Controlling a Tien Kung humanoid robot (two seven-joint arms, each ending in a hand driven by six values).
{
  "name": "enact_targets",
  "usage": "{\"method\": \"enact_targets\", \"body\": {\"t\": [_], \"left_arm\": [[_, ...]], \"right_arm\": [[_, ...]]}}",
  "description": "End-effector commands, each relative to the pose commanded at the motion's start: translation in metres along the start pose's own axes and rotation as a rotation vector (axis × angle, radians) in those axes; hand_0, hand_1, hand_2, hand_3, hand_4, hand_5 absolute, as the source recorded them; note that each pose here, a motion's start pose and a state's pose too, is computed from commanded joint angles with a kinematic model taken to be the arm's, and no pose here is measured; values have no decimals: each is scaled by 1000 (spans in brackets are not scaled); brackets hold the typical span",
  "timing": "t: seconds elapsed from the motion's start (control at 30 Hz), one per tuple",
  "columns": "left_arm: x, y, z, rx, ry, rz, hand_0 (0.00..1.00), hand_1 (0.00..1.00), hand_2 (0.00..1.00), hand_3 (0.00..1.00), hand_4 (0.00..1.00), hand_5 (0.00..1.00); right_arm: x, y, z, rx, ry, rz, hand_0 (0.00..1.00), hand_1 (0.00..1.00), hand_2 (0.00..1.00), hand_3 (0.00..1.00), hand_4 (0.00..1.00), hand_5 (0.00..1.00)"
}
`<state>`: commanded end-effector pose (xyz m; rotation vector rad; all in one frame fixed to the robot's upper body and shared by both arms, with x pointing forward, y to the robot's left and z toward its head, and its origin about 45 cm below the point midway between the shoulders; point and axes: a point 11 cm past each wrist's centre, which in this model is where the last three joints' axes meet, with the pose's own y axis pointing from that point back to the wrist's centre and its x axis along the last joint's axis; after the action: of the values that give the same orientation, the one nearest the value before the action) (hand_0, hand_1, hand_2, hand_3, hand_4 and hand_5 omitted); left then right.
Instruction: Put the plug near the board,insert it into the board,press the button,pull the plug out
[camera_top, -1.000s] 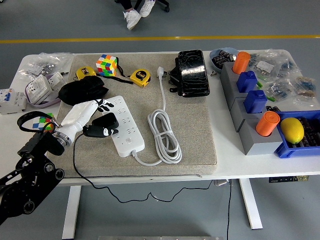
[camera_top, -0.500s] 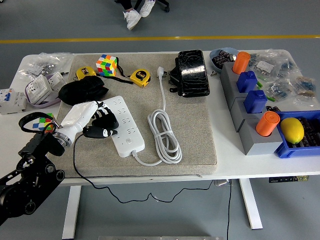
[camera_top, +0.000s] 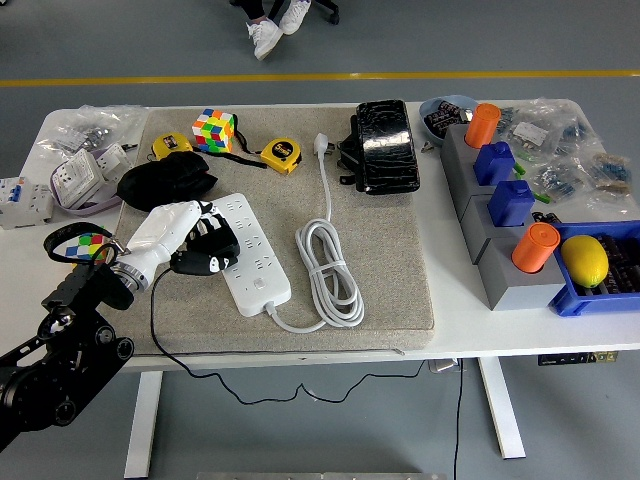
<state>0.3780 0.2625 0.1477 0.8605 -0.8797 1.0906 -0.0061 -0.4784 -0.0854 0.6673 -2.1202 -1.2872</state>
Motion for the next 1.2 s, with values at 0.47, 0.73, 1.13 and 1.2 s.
{"method": "enact_targets", "body": {"t": [0.47, 0.73, 1.13, 1.2], "left_arm": [[6, -1, -8, 7, 125, 39, 287, 341, 326, 464, 660, 30], [18, 4, -7, -11, 90, 81, 284, 343, 330, 467, 656, 34], [15, 18, -47, 78, 50, 82, 290, 338, 338, 489, 660, 48], [13, 19, -51, 88, 49, 77, 290, 338, 338, 489, 660, 48]], "right_arm": [[0, 0, 0, 2, -2, 2, 560, 652, 633, 538, 912, 445], [1, 0, 0, 1, 0, 4, 559, 650, 633, 536, 912, 445], [2, 0, 0, 2, -2, 5, 560, 650, 632, 536, 912, 445], [2, 0, 0, 2, -1, 6, 560, 650, 632, 536, 912, 445]]}}
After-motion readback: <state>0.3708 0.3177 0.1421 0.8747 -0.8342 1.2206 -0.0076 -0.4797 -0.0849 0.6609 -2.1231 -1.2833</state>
